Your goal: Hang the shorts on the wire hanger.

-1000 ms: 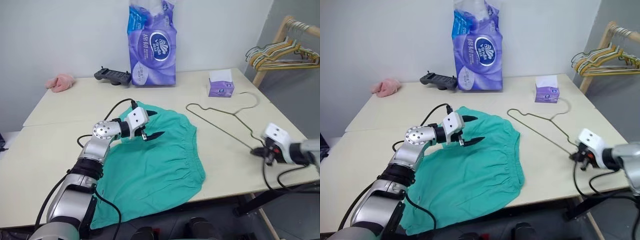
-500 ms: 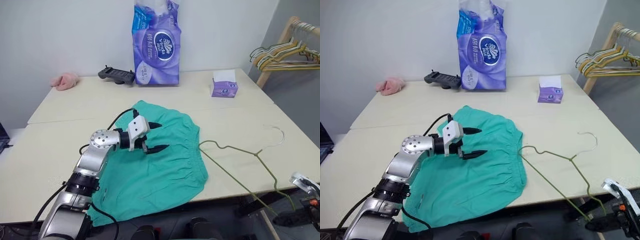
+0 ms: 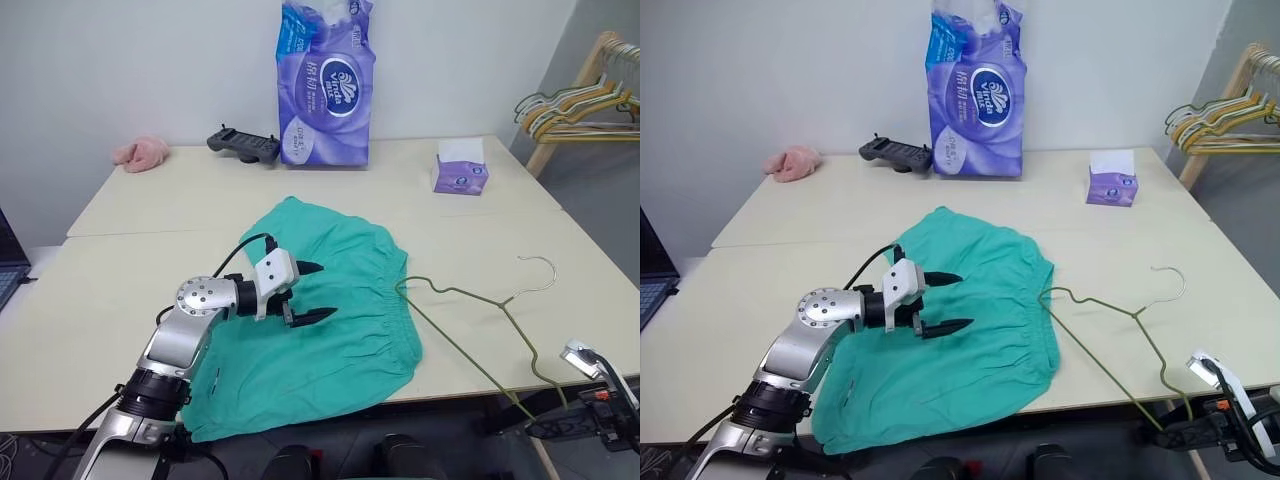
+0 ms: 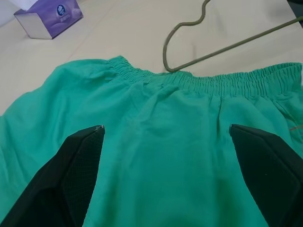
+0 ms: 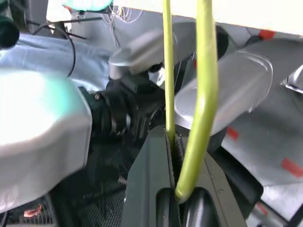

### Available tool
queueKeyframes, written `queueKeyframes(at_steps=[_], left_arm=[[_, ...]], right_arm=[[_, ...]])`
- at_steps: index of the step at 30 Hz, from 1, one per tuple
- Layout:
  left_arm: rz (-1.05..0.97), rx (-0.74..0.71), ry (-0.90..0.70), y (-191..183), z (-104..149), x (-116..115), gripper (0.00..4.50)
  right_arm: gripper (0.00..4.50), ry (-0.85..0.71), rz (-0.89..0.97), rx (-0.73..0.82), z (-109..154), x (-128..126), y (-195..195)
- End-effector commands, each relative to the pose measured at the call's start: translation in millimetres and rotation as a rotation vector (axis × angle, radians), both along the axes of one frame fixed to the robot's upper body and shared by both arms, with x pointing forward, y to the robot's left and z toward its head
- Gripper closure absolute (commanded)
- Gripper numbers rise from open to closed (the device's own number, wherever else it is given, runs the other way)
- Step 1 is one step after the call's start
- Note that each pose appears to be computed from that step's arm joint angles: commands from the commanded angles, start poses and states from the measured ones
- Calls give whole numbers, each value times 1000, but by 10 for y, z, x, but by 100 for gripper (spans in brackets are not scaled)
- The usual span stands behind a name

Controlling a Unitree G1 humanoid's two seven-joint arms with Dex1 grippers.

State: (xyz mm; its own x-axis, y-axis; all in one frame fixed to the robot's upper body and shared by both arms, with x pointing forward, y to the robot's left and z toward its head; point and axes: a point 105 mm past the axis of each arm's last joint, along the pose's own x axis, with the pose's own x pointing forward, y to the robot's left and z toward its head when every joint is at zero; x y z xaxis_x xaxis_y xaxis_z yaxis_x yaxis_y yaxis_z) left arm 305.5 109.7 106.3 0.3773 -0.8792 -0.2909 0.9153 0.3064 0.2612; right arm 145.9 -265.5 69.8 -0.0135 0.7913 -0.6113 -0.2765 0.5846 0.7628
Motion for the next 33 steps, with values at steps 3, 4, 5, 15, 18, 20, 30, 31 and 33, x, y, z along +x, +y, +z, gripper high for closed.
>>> queueKeyframes(at_steps=[3, 4, 5, 15, 18, 20, 30, 31, 33], left_arm=[[-1, -16, -39, 27, 128, -39, 2], [0, -15, -38, 30, 130, -37, 2], [1, -15, -39, 32, 134, -31, 2], [-5, -14, -43, 24, 148, -1, 2], [-7, -18, -46, 1, 159, 20, 2], [-14, -18, -49, -9, 163, 23, 2], [-3, -20, -77, -14, 233, 55, 2], [0, -22, -78, -12, 236, 56, 2], [5, -23, -78, -4, 238, 52, 2]], right_arm=[[450, 0, 5, -31, -14, -8, -97], [450, 5, 19, -39, -32, -32, -102], [450, 10, 29, -39, -41, -51, -93], [450, 4, 41, -30, -38, -64, -66], [450, -9, 73, -2, -13, -40, 47], [450, -30, 87, 14, -54, 31, 149], [450, -54, 92, 36, -166, 336, 338], [450, -51, 90, 35, -169, 341, 333], [450, -43, 70, 39, -163, 362, 318]])
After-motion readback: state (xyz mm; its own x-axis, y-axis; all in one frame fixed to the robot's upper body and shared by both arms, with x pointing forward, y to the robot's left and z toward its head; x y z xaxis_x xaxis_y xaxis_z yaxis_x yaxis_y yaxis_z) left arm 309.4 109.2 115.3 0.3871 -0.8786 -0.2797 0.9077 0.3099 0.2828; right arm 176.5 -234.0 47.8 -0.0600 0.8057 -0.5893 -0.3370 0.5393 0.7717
